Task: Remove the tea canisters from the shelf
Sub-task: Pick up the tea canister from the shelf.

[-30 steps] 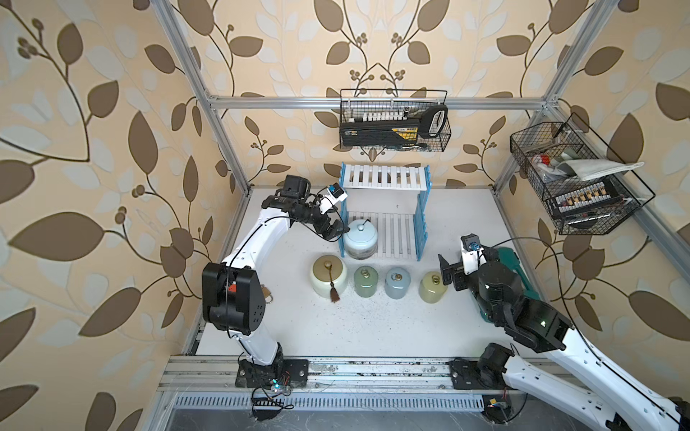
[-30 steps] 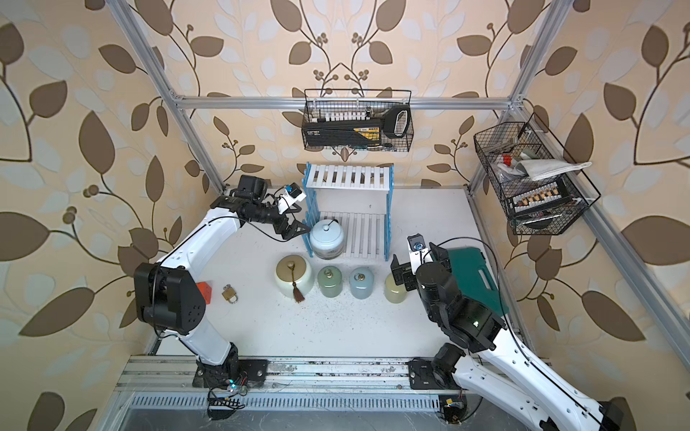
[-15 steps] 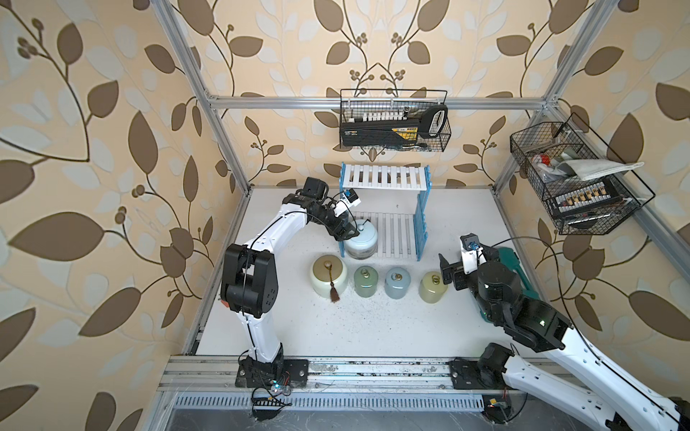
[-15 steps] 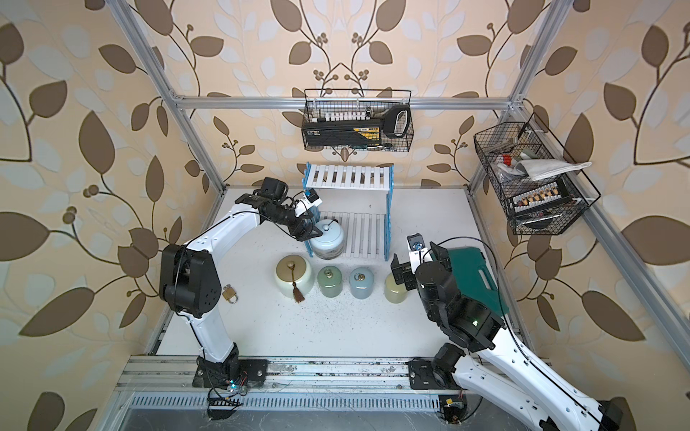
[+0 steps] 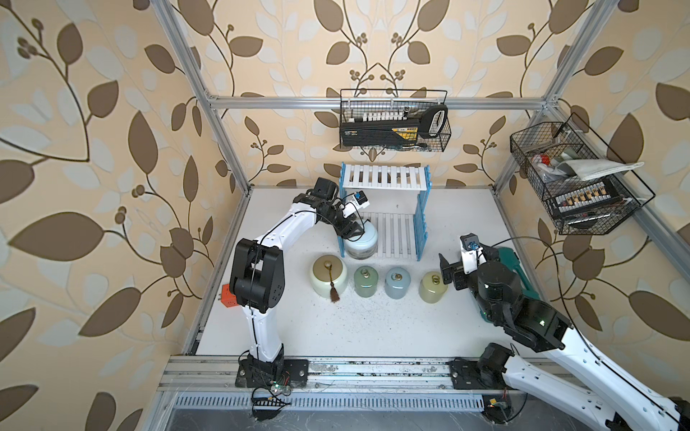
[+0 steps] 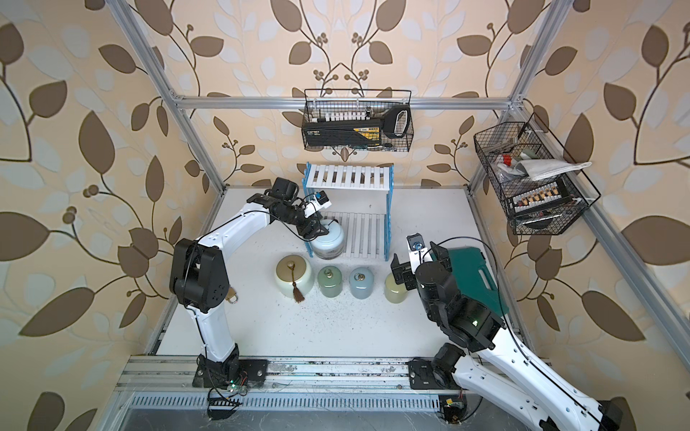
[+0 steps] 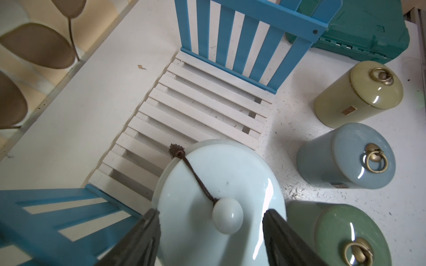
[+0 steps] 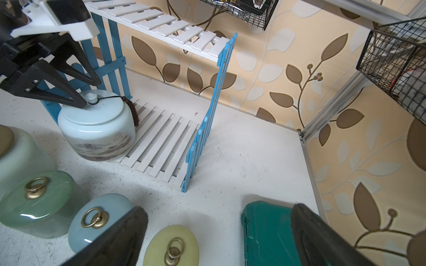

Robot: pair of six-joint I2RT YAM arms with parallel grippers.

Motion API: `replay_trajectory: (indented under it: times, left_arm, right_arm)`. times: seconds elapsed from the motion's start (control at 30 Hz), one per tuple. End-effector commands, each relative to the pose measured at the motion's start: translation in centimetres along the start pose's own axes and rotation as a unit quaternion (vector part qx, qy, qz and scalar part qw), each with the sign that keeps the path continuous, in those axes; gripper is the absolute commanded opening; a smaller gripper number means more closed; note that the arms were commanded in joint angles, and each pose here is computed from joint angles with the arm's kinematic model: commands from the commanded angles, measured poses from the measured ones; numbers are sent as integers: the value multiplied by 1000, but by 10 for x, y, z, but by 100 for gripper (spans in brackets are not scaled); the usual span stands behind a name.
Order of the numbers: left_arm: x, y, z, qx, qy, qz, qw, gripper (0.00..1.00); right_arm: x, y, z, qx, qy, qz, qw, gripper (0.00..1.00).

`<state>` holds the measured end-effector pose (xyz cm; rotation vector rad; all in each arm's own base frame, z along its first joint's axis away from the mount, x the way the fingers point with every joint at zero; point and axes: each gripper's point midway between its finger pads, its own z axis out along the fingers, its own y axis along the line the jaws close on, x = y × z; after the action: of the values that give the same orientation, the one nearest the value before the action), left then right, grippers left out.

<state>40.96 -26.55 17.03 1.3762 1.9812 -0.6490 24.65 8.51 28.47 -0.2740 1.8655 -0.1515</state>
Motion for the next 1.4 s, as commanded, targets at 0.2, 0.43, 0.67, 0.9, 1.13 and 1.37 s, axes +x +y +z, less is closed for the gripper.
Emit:
replay_trajectory:
  times: [0.2,0.43,0.67,0.9,1.13,1.37]
  left_arm:
    - [0,-3,12,9,12,1,1000,56]
    - [4,-9,18,18,21,6,1000,33]
    - [2,-13,15,13,23,16,1000,0]
    - [-32,-18,-12,0,-12,34,999,0]
    - [-75,-32,-45,-9,-55,59,997,0]
    - [-110,-53,-82,-13,-99,80,992,0]
  right_arm:
    - [3,-2,1,6,2,-1,1000,99]
    - [2,-4,-1,8,-2,1,1000,99]
    - [3,-4,-1,7,-2,1,1000,99]
    - [3,-4,-2,6,-3,2,1000,99]
    - [3,-4,-1,7,-2,1,1000,99]
    - [5,-4,-1,8,1,-2,1000,99]
